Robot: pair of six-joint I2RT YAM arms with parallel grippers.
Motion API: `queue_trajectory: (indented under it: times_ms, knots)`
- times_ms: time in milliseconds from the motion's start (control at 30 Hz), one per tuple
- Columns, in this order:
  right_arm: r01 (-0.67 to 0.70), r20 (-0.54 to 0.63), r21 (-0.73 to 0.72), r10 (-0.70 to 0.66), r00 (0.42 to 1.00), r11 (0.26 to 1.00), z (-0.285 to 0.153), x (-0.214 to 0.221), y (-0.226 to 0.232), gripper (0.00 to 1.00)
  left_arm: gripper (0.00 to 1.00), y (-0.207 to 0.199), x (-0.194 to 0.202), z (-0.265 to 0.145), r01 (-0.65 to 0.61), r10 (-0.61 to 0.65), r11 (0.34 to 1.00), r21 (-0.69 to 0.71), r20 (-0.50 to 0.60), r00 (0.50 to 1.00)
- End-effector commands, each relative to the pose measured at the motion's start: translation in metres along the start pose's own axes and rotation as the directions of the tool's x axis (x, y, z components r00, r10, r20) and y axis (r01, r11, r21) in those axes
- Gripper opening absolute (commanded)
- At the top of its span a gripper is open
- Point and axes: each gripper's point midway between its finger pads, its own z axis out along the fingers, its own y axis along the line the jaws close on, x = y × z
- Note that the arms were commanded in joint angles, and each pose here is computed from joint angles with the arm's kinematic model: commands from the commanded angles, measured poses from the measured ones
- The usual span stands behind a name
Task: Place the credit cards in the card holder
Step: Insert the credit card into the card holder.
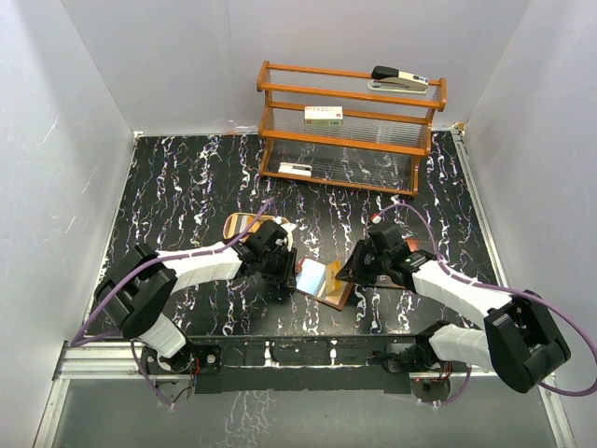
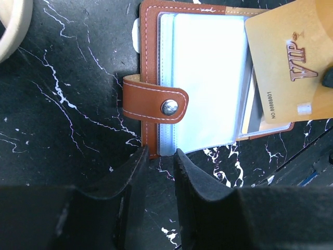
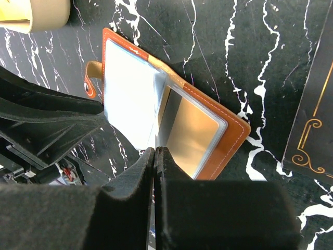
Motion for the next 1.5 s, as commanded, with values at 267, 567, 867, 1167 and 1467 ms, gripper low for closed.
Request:
queue_trajectory:
  times_ms: [267, 567, 867, 1167, 1467]
  knots:
    - [-0.036, -0.012, -0.105, 0.035, 0.999, 0.994, 0.012, 0.002, 0.014, 0.0, 0.25, -0.006, 0.007, 0.001, 0.021, -0.021, 1.0, -0.023, -0.022, 1.0]
    - [-0.052, 0.001, -0.07, 0.052, 0.999, 0.996, 0.012, 0.004, 0.004, 0.0, 0.25, -0.005, 0.019, 0.005, 0.032, -0.033, 0.999, -0.031, -0.045, 0.998]
    - [-0.032, 0.095, -0.071, 0.039, 0.995, 0.997, -0.006, -0.009, 0.009, 0.0, 0.25, -0.002, 0.023, 0.006, 0.032, -0.035, 0.998, -0.053, -0.051, 0.998]
    - [-0.055, 0.051, -0.067, 0.058, 0.997, 0.996, 0.004, 0.0, 0.003, 0.0, 0.25, -0.003, 0.023, 0.005, 0.033, -0.036, 0.998, -0.057, -0.049, 0.998]
    - [-0.059, 0.004, -0.114, 0.06, 0.998, 0.992, 0.013, 0.01, 0.002, 0.0, 0.25, -0.003, 0.025, 0.008, 0.029, -0.032, 0.998, -0.062, -0.058, 0.998]
